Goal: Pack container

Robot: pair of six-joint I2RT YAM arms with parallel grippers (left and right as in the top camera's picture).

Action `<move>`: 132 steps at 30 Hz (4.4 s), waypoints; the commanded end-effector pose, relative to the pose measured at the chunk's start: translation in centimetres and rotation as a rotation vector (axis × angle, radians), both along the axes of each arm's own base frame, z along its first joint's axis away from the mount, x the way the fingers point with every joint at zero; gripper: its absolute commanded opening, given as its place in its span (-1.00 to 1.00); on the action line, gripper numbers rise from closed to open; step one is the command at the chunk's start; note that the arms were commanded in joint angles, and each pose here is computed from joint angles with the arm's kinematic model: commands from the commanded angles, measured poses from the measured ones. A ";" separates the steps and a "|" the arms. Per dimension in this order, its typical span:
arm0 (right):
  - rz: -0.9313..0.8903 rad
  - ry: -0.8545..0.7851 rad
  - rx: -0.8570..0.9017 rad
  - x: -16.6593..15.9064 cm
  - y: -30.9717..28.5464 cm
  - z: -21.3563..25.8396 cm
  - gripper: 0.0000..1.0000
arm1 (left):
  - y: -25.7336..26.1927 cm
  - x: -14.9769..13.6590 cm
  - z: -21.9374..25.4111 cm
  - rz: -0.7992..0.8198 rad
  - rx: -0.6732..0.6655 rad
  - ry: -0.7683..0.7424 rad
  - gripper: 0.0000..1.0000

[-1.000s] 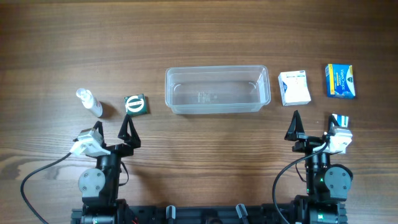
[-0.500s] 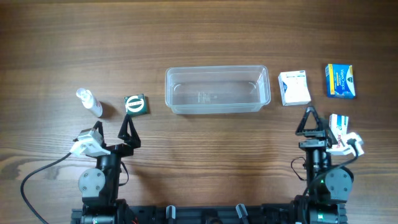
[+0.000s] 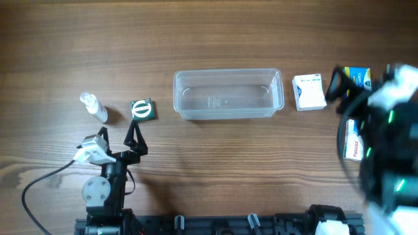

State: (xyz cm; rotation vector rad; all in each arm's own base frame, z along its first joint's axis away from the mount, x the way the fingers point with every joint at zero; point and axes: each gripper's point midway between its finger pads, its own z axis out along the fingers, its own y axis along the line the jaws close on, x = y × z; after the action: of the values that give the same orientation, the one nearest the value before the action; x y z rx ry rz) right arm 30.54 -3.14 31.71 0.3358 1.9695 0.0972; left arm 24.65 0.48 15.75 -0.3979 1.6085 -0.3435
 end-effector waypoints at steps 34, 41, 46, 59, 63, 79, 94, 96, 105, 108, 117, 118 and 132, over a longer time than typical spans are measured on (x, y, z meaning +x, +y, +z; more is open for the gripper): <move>0.399 1.095 -0.176 10.0 -1.5 -28.4 0.99 | -0.1 0.0 -0.1 -0.006 -0.005 0.002 0.99; 0.406 1.083 -0.165 10.8 -1.3 -29.8 0.99 | -0.1 0.0 -0.1 -0.006 -0.005 0.002 0.99; 0.414 1.106 -0.155 10.6 -1.1 -30.9 1.00 | -0.1 0.0 -0.1 -0.006 -0.005 0.002 0.99; 0.371 1.096 -0.131 11.1 -1.2 -30.1 0.34 | -0.1 0.0 -0.1 -0.006 -0.005 0.002 1.00; 0.345 1.036 -0.108 12.5 -0.9 -25.3 0.23 | -0.1 0.0 -0.1 -0.006 -0.005 0.002 0.99; 0.399 0.936 -0.025 5.9 17.8 -11.5 0.32 | -0.1 0.0 -0.1 -0.006 -0.005 0.002 0.99; 0.423 0.999 -0.184 6.7 18.3 -20.4 0.34 | -0.1 0.0 -0.2 -0.006 -0.006 0.003 0.99; 0.435 0.981 -0.192 7.3 18.3 -20.4 0.34 | -0.1 0.0 -0.1 -0.006 -0.005 0.002 0.99; 0.451 1.001 -0.220 8.2 18.3 -22.7 0.37 | -0.1 0.0 -0.1 -0.006 -0.005 0.002 1.00; 0.443 1.004 -0.216 8.1 18.3 -22.7 0.38 | -0.1 0.0 -0.1 -0.006 -0.005 0.002 0.99; 0.349 0.988 -0.154 8.9 17.5 -22.6 0.40 | -0.1 0.0 -0.1 -0.006 -0.005 0.002 0.99; 0.338 0.991 -0.147 9.0 17.2 -22.6 0.40 | -0.1 0.0 -0.1 -0.006 -0.005 0.002 0.99; 0.351 1.003 -0.146 8.8 16.9 -22.7 0.49 | -0.1 0.0 -0.1 -0.006 -0.005 0.002 1.00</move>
State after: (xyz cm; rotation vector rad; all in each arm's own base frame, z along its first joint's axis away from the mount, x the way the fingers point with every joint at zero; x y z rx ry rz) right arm 39.37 14.01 9.50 -0.0946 2.9864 0.0220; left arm 24.65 0.48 15.75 -0.3982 1.6084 -0.3438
